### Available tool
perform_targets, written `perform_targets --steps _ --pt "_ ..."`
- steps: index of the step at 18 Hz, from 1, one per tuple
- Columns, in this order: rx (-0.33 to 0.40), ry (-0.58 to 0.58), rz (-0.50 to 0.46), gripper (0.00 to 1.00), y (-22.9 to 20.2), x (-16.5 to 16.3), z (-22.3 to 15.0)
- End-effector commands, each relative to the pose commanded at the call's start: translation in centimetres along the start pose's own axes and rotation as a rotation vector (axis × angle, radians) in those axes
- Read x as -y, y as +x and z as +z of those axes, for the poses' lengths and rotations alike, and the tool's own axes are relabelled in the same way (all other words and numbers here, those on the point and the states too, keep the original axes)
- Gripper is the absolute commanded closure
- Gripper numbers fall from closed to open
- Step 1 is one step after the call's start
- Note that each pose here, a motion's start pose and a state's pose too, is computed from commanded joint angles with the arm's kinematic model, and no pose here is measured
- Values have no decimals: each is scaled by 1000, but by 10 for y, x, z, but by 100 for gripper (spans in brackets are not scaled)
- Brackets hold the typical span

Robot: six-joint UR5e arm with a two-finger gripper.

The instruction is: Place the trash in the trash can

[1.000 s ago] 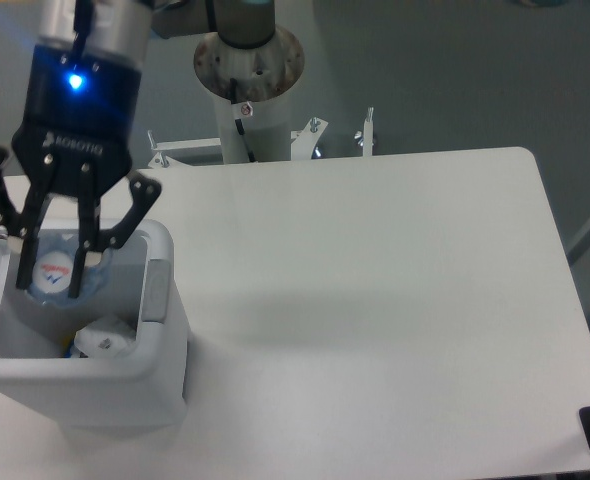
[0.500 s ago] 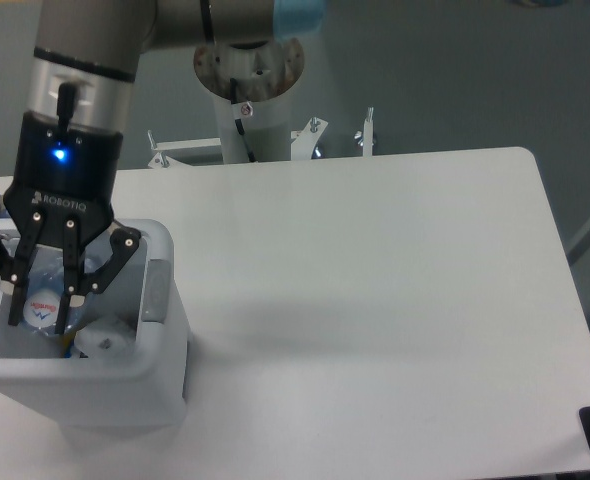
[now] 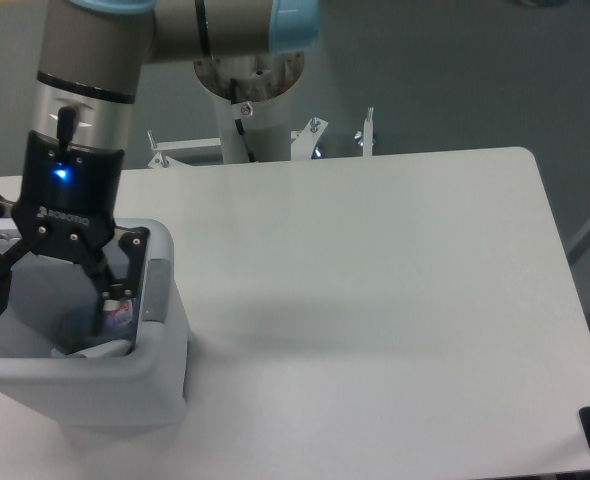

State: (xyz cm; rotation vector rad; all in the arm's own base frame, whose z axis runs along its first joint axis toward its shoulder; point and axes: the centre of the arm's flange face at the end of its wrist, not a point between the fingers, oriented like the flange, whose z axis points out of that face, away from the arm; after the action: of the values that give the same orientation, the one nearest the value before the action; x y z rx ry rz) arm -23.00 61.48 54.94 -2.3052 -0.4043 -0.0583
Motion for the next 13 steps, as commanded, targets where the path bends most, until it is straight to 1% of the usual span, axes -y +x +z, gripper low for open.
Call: perform_targets --steps 3,5,6,8,9,10,11,13 --pt "57 11 -44 0 -51 1 -12" --pt "125 3 -38 0 -83 -3 -18" --pt "181 -9 -31 0 -97 -5 -21" --pt "349 -61 -3 0 -115 -10 -31" --pt "420 -87 22 0 -124 -10 -39" --pt "444 -119 51 0 -129 -14 -39" --pt "448 -139 88 0 -129 -16 -43" --pt "463 -177 135 0 -146 -19 -67"
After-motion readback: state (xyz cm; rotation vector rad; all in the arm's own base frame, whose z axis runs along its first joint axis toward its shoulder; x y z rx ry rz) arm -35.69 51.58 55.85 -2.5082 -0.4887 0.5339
